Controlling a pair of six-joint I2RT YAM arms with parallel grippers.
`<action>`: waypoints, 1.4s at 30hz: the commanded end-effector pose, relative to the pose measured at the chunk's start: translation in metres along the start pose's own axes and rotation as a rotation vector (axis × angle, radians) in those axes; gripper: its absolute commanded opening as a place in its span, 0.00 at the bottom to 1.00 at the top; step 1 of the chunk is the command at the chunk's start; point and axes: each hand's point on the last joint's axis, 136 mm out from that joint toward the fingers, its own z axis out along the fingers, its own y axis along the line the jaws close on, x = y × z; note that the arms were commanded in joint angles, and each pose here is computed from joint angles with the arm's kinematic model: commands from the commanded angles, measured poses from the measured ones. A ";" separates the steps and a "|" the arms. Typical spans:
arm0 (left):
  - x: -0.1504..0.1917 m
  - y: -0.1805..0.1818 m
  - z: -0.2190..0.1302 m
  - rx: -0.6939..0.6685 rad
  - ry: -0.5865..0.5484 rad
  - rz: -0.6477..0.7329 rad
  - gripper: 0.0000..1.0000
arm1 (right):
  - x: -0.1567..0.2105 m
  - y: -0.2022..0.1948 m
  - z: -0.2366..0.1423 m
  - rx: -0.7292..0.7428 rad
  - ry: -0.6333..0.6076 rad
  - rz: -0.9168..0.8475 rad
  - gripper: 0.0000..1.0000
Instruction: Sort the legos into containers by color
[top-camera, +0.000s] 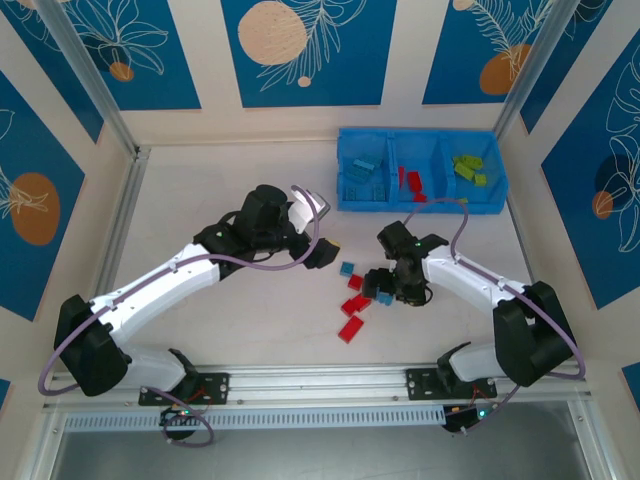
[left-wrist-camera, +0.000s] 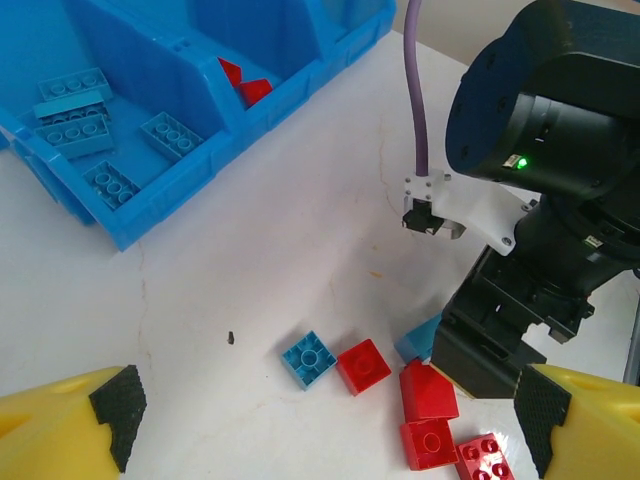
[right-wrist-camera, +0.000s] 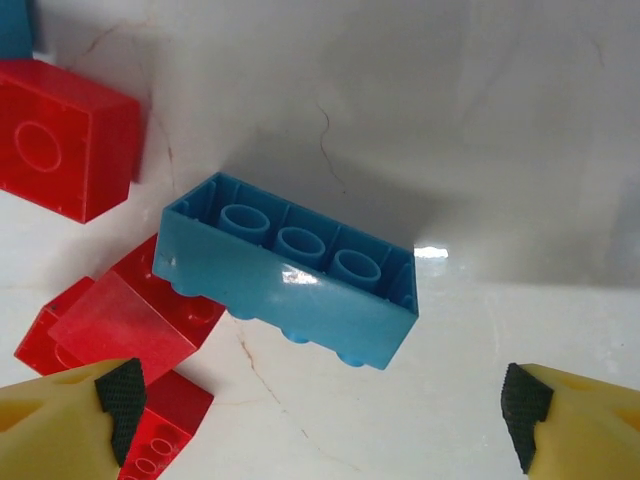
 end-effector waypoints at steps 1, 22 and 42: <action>0.001 -0.004 0.002 0.015 0.008 -0.008 0.96 | -0.007 0.005 -0.003 -0.012 0.026 0.093 0.97; 0.008 -0.004 -0.001 0.011 0.031 0.011 0.96 | -0.005 -0.003 0.032 0.052 0.220 0.195 0.76; 0.007 -0.001 -0.002 -0.005 0.016 -0.006 0.96 | -0.140 0.035 -0.105 -0.076 -0.292 0.188 0.52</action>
